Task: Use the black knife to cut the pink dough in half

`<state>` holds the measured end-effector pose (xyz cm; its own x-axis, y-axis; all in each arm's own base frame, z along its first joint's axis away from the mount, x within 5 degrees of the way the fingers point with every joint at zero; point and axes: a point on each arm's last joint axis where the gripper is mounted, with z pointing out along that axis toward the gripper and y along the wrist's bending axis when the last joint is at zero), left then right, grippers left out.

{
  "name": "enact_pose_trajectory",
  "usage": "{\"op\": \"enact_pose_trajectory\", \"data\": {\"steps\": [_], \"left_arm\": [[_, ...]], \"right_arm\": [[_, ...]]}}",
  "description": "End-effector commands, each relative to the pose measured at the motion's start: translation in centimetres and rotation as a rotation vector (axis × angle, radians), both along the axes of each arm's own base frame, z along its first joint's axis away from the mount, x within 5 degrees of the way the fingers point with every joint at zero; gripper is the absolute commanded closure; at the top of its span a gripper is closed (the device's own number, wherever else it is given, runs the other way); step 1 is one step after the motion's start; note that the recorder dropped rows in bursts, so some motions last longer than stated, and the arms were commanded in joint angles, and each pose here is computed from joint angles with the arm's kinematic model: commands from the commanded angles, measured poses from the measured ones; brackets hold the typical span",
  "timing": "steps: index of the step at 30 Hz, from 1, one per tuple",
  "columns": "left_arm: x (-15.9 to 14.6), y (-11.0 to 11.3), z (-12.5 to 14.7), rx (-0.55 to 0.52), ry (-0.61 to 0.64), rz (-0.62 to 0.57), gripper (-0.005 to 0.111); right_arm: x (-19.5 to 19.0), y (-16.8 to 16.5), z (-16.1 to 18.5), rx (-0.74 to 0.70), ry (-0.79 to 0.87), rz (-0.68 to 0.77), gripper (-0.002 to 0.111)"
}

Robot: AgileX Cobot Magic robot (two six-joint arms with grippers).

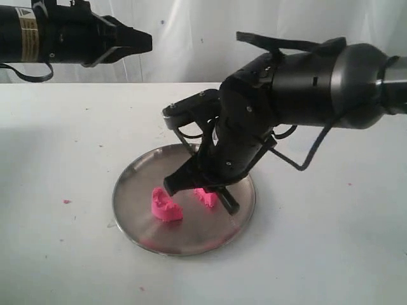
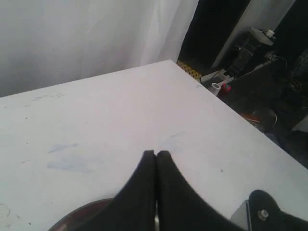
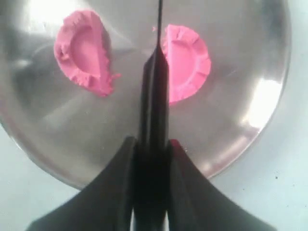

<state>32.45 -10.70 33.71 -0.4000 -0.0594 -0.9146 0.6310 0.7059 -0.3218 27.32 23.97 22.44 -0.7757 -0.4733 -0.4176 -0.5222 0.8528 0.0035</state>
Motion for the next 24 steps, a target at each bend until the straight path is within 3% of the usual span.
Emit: {"op": "enact_pose_trajectory", "data": {"steps": [1,5,13,24], "left_arm": [[-1.1,0.1,1.0,0.019,-0.013,-0.005,0.107],[-1.9,0.2,1.7,0.002,-0.018,-0.012,0.107],[-2.8,0.1,2.1,-0.006,-0.028,-0.046,0.107],[-2.8,0.1,2.1,-0.005,-0.028,-0.044,0.107]], "right_arm": [[-0.5,-1.2,0.8,0.146,-0.072,-0.183,0.108],[-2.0,-2.3,-0.3,0.402,-0.076,-0.367,0.108],[-4.0,-3.3,-3.6,0.669,0.007,-0.559,0.108],[-5.1,-4.5,-5.5,0.658,0.057,-0.631,0.108]]}}
